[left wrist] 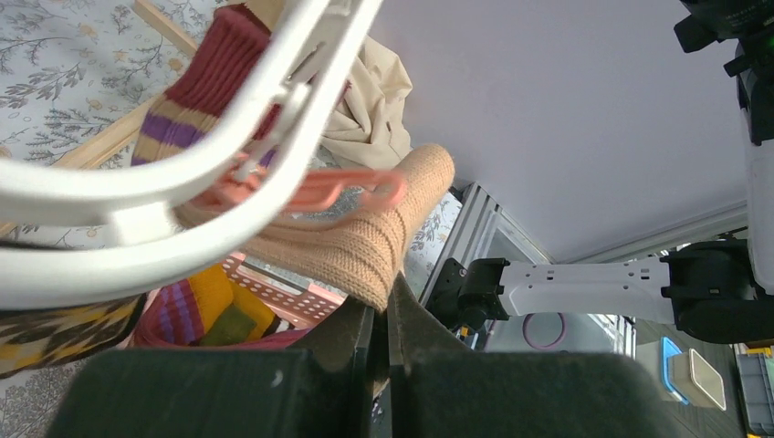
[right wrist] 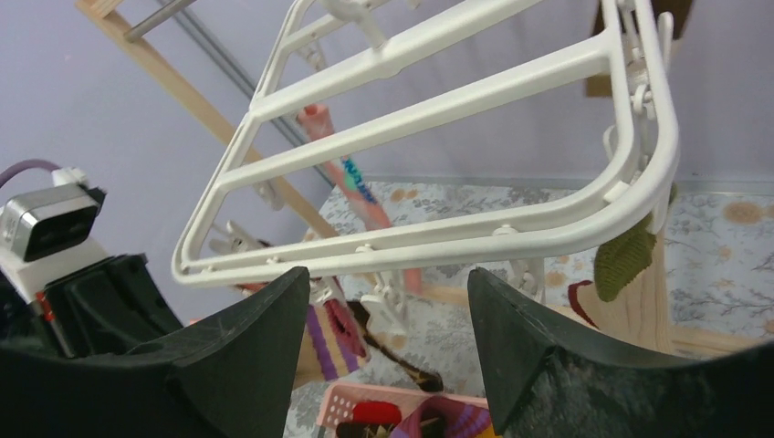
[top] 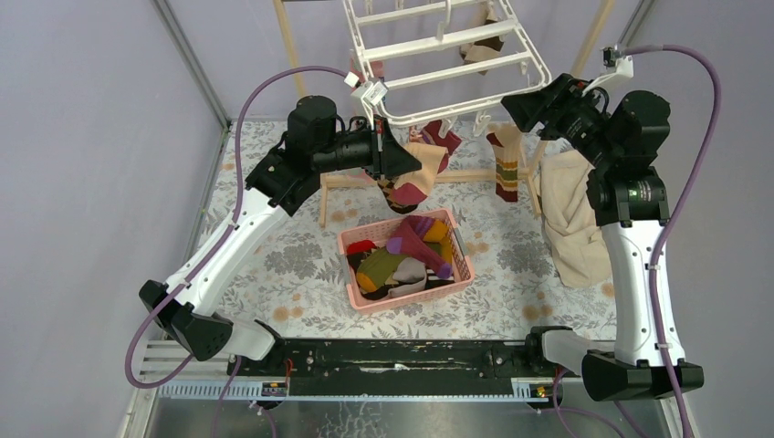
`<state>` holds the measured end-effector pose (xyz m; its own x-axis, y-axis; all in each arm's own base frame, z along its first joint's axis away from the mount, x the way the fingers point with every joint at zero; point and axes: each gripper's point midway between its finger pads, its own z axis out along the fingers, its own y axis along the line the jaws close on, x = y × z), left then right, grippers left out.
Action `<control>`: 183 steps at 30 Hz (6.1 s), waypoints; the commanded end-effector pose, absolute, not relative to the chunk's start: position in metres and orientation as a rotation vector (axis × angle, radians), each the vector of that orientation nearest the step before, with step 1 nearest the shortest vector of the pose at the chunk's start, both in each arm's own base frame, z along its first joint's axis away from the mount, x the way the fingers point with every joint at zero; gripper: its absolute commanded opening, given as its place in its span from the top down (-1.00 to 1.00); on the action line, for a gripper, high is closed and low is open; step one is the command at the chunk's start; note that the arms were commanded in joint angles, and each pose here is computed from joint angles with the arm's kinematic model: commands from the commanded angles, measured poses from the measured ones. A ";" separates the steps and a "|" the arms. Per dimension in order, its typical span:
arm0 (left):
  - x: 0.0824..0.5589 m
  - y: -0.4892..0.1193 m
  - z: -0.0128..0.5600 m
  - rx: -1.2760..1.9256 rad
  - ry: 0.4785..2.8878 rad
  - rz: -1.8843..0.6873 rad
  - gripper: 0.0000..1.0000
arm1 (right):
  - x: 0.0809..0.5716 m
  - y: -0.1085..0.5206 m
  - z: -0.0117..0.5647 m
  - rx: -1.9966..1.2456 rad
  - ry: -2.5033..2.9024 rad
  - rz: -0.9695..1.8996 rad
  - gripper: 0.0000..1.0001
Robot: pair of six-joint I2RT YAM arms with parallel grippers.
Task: Remove the socks clipped to the hanger
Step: Remove the sock from the hanger.
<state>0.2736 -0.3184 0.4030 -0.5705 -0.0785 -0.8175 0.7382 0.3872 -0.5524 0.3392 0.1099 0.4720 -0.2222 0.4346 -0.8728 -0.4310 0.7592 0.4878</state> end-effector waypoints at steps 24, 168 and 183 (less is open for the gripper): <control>0.244 -0.291 0.407 0.581 1.806 -1.223 0.87 | 0.260 0.241 0.476 -0.349 1.621 1.051 -0.22; 0.222 -0.204 0.435 0.420 1.899 -1.095 0.80 | 0.342 0.280 0.447 0.036 1.360 1.046 0.86; 0.209 -0.215 0.403 0.421 1.911 -1.243 0.81 | 0.337 0.269 0.428 0.026 1.416 0.998 0.26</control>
<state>0.2128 -0.2083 0.3903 -0.6550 -0.1137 -0.7470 0.5923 0.5366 -0.6010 0.3455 0.2824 0.4162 -0.2038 0.5758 -0.7918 -0.5426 0.6067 0.5809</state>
